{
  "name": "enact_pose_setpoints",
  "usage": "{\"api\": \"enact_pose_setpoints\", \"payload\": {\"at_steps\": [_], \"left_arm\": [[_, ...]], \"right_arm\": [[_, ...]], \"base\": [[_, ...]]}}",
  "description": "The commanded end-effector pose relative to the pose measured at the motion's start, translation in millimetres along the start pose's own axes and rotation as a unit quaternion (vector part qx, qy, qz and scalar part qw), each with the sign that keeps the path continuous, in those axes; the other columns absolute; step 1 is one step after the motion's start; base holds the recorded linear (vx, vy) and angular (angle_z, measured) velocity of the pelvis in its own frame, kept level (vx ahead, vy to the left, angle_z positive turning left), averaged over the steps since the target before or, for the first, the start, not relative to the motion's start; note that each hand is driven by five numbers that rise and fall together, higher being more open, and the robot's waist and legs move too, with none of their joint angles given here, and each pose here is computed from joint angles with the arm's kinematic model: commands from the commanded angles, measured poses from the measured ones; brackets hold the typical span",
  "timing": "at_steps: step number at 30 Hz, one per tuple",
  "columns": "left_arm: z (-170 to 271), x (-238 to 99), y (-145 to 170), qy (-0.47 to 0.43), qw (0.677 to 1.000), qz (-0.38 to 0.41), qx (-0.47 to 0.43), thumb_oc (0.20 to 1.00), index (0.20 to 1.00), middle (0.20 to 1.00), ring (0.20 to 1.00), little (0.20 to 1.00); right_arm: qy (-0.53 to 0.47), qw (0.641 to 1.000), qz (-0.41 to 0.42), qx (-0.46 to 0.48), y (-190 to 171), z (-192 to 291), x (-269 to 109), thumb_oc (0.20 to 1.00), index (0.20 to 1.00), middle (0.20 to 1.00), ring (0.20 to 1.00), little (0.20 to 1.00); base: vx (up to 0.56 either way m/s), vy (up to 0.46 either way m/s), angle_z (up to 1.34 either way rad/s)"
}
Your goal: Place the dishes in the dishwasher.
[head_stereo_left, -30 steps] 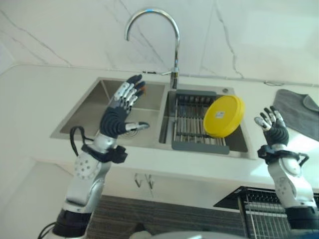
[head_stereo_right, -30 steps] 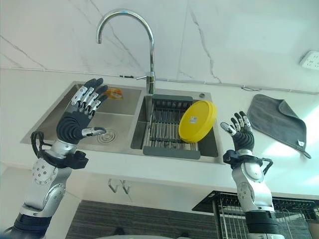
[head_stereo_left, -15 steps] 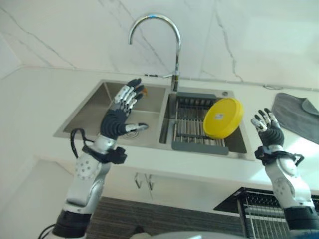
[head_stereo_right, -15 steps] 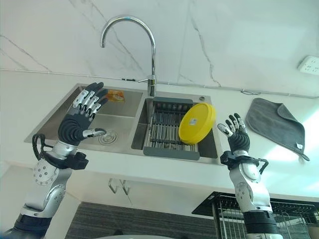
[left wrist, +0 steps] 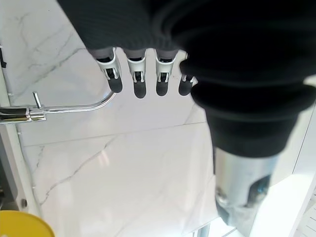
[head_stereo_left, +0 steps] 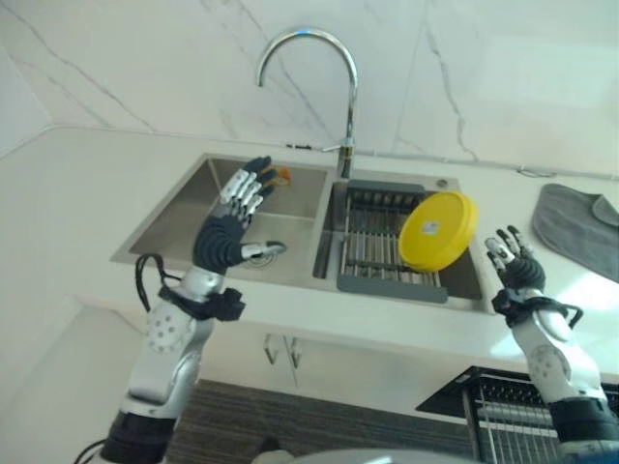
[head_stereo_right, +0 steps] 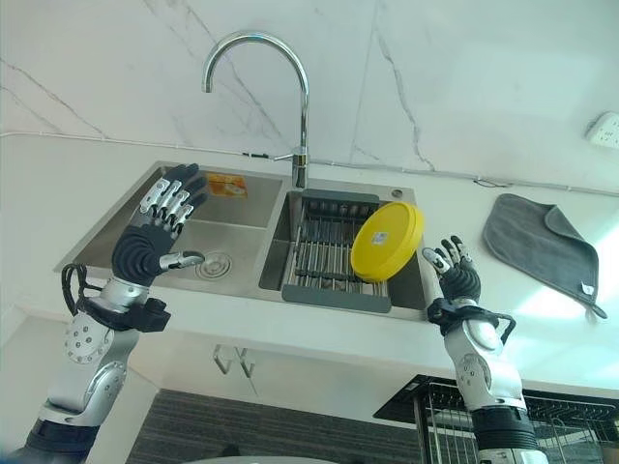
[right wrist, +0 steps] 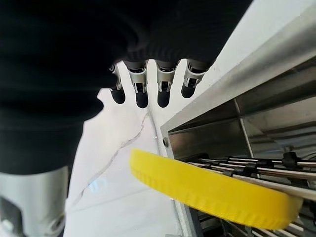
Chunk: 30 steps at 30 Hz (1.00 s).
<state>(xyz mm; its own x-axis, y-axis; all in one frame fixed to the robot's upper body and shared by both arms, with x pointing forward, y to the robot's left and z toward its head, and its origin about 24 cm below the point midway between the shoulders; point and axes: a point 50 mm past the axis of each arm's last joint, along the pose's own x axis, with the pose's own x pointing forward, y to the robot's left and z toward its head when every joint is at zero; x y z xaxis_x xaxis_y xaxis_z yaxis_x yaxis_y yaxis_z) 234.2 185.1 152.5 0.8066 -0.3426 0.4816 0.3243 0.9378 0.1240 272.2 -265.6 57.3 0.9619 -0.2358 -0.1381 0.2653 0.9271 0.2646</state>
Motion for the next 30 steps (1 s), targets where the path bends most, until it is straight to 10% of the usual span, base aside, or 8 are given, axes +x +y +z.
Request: {"api": "enact_pose_setpoints", "payload": {"at_steps": [1, 30], "left_arm": [[16, 15, 6, -0.055, 0.998, 0.000, 0.010, 1.000, 1.000, 1.000, 1.000, 1.000], [13, 16, 7, -0.045, 0.999, -0.009, 0.002, 1.000, 1.000, 1.000, 1.000, 1.000]], "right_arm": [[-0.076, 0.996, 0.020, 0.034, 13, 47, 19, 1.000, 1.000, 1.000, 1.000, 1.000], [-0.047, 0.989, 0.080, 0.112, 22, 53, 34, 1.000, 1.000, 1.000, 1.000, 1.000]], "base": [[0.00, 0.007, 0.04], [0.00, 0.000, 0.00]]}}
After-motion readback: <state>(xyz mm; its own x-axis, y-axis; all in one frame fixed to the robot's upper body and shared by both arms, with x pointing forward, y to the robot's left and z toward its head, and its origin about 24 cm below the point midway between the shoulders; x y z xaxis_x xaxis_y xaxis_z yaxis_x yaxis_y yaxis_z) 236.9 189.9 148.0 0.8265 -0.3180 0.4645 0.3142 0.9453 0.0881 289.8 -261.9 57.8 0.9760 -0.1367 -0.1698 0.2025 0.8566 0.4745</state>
